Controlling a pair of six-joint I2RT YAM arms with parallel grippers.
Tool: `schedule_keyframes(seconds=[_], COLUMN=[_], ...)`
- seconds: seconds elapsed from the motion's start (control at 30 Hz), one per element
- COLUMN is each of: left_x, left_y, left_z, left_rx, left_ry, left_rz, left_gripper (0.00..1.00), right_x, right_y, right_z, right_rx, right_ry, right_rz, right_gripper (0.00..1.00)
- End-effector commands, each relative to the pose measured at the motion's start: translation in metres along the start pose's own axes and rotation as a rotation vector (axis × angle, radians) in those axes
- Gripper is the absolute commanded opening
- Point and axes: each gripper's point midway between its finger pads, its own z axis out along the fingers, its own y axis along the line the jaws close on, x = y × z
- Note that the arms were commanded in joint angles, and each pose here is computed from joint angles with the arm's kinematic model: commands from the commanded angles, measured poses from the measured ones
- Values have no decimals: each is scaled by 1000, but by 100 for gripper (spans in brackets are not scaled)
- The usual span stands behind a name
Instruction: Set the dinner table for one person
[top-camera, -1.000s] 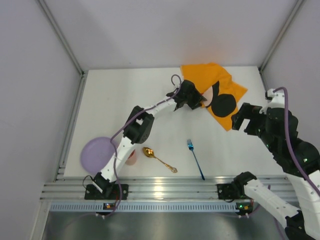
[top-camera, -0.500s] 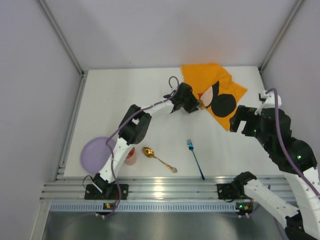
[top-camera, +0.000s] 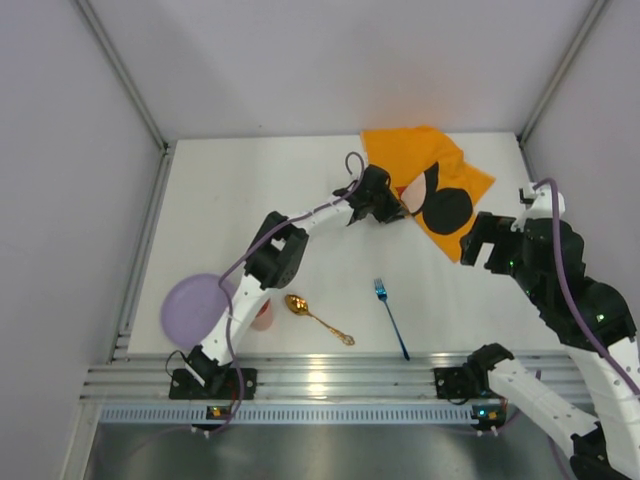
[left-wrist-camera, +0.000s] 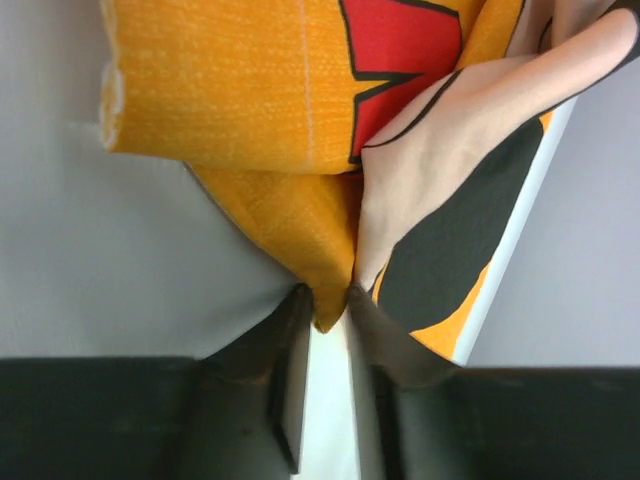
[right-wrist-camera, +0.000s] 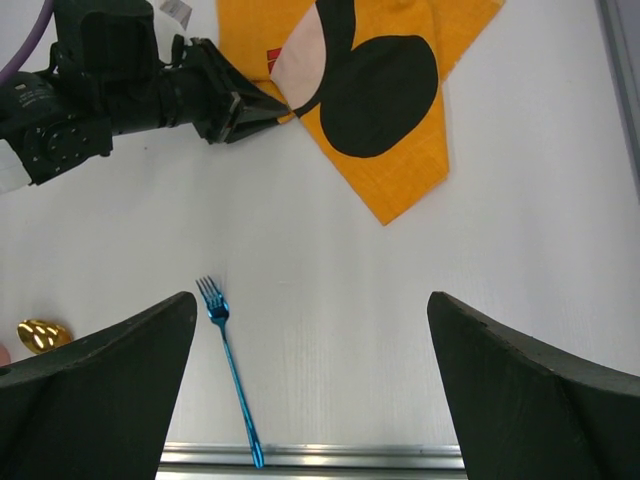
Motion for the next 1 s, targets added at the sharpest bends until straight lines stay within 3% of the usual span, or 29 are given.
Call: schedule_keyframes(seconds=[0.0, 0.07, 0.1, 0.43, 0.53, 0.67, 0.73, 0.97], left_x=[13, 12, 13, -3, -17, -29, -35, -51], left_y=[24, 24, 24, 4, 6, 21, 32, 64], left_z=[8, 7, 6, -26, -59, -100, -123, -173], left_rx=[-62, -63, -64, -29, -90, -139, -170, -214], left_ry=[35, 36, 35, 55, 37, 12, 7, 3], left_rz=[22, 21, 23, 132, 244, 316, 333, 363], left_gripper=[21, 3, 0, 0, 0, 0, 0, 0], right_x=[-2, -2, -2, -4, 13, 63, 78, 154], right_y=[-3, -3, -4, 3, 24, 30, 37, 24], right_z=[-1, -1, -2, 6, 26, 75, 86, 110], right_rx=[13, 10, 12, 1, -68, 20, 13, 94], right_ry=[-13, -14, -15, -12, 124, 407, 483, 763], right_rz=[3, 4, 6, 14, -41, -70, -61, 127], right_gripper=[100, 100, 100, 100, 100, 100, 100, 100])
